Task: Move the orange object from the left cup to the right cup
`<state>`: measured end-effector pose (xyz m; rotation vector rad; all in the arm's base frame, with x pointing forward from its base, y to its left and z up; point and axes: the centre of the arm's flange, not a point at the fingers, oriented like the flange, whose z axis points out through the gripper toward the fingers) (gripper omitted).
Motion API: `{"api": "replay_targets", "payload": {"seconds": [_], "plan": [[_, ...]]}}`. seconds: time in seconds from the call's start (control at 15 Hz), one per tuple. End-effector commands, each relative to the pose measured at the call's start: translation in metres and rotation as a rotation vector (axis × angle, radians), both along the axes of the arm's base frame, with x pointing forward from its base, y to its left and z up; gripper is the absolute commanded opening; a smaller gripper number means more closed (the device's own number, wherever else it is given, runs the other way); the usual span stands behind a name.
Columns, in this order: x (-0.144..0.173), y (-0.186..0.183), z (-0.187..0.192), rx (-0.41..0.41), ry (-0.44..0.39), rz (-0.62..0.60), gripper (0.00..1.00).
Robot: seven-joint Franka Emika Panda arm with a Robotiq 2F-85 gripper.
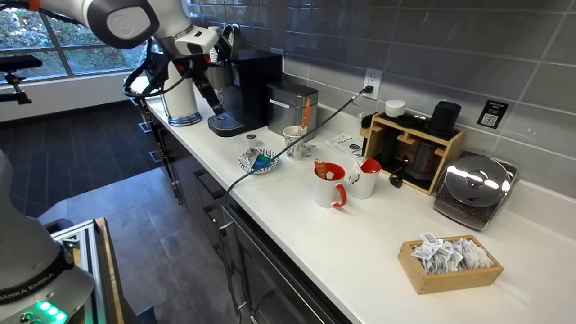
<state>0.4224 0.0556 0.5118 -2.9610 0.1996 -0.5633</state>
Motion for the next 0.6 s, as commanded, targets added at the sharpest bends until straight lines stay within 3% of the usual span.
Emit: {"api": "replay_targets", "payload": {"seconds": [0.0,0.13,0.33,0.53], "plan": [[0.051,0.018,0.004,-0.055,-0.113,0.035,1.0],[0.075,0.023,0.011,-0.117,-0.153,0.089,1.0],[0.107,0.013,0.021,-0.175,-0.115,0.188,1.0],[0.124,-0.021,0.03,-0.128,-0.023,0.32,1.0]]}}
